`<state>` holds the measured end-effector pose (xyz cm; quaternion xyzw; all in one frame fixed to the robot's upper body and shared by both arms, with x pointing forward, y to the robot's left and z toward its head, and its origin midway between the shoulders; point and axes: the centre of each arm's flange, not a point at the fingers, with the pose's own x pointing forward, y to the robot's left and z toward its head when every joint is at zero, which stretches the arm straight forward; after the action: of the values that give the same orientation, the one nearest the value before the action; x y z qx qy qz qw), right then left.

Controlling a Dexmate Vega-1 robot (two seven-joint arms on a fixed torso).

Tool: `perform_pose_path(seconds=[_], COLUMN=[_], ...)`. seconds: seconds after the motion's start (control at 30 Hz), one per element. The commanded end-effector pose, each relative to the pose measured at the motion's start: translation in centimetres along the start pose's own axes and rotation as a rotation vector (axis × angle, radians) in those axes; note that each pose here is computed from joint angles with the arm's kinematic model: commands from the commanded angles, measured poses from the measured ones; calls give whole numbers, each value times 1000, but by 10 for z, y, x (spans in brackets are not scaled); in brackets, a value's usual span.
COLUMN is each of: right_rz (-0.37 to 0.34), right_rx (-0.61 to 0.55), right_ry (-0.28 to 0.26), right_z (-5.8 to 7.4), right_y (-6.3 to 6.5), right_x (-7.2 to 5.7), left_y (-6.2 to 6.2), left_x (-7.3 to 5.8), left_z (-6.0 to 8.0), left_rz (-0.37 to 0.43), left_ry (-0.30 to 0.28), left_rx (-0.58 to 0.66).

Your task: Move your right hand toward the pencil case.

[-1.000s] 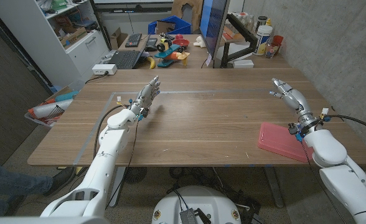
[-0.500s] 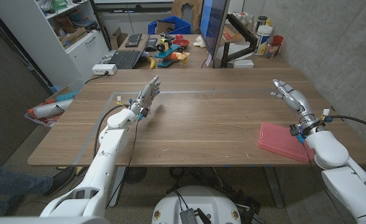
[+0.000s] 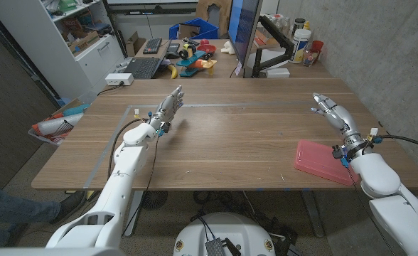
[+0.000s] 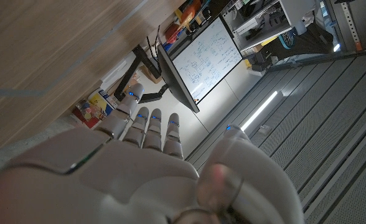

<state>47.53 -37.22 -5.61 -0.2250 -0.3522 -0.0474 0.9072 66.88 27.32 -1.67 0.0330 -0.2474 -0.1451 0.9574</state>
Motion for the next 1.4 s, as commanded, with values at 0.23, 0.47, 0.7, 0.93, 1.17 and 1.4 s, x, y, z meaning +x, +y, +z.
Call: perform_pose_path(seconds=[0.23,0.47,0.7,0.93,1.17,1.4], right_rz=[2,5,3,1,-6,-4], right_rx=[-33,-45,-76,-101,-133,-160], right_ry=[4,5,11,9,16,17], right_z=[3,5,8,9,11,12], right_y=[2,4,5,3,3,5], right_x=[-10,-12,-15,-18,-21,-22], left_y=[-2,0,1,-1,-2,-2], left_x=[2,-1,0,2,3,4], left_z=[7,7,9,8,8,8], left_rz=[-7,-7,-8,-12,-13,-13], left_ry=[-9,-7,-6,-4,-7,-7], left_rx=[11,14,17,16,14,14])
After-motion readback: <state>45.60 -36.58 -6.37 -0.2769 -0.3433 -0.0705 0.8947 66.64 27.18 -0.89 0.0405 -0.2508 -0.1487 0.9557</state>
